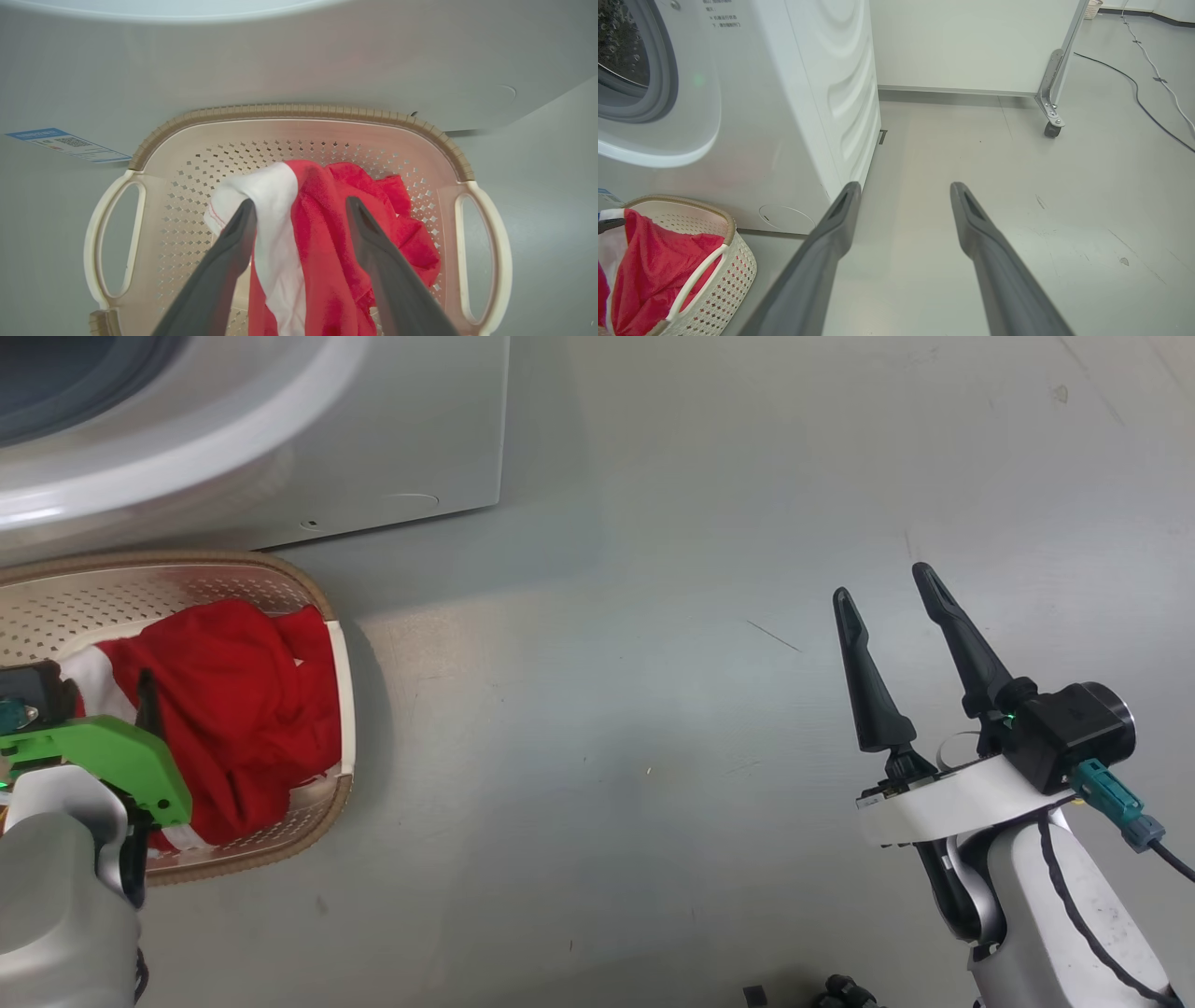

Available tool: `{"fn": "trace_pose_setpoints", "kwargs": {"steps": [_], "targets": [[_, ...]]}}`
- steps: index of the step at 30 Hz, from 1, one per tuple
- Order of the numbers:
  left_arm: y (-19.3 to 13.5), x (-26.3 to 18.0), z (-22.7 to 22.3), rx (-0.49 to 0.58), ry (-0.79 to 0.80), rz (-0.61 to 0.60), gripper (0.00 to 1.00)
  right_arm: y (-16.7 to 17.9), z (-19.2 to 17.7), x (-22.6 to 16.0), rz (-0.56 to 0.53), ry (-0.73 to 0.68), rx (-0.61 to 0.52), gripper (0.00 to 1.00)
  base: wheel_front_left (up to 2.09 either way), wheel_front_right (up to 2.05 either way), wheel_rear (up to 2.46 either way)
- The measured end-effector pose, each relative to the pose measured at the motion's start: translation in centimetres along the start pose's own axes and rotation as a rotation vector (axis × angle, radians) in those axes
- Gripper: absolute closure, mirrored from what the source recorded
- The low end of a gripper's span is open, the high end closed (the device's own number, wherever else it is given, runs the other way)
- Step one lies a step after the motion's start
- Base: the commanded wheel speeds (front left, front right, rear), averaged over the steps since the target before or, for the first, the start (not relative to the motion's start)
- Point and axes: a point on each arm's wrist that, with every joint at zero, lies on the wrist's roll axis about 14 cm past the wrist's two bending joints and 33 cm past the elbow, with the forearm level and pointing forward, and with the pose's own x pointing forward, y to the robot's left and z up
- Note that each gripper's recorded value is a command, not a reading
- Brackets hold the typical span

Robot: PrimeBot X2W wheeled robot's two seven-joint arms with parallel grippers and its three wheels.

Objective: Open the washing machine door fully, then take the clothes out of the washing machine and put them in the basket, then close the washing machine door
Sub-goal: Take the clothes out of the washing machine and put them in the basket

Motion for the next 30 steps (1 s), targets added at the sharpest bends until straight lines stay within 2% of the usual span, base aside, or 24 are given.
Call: {"fn": "trace_pose_setpoints", "kwargs": {"steps": [13, 30], "targets": [[-1.0, -1.2, 1.3, 0.002, -0.063, -0.025, 0.00, 0.4, 0.6, -0.2, 0.008, -0.021, 0.004, 0.00, 0.00, 0.00, 0.00], [-3.8, -6.8, 9.2, 0.033, -0.344, -0.109, 0.00, 1.9, 5.0, -1.3, 0.047, -0.142, 0.004, 0.00, 0.00, 0.00, 0.00]]}}
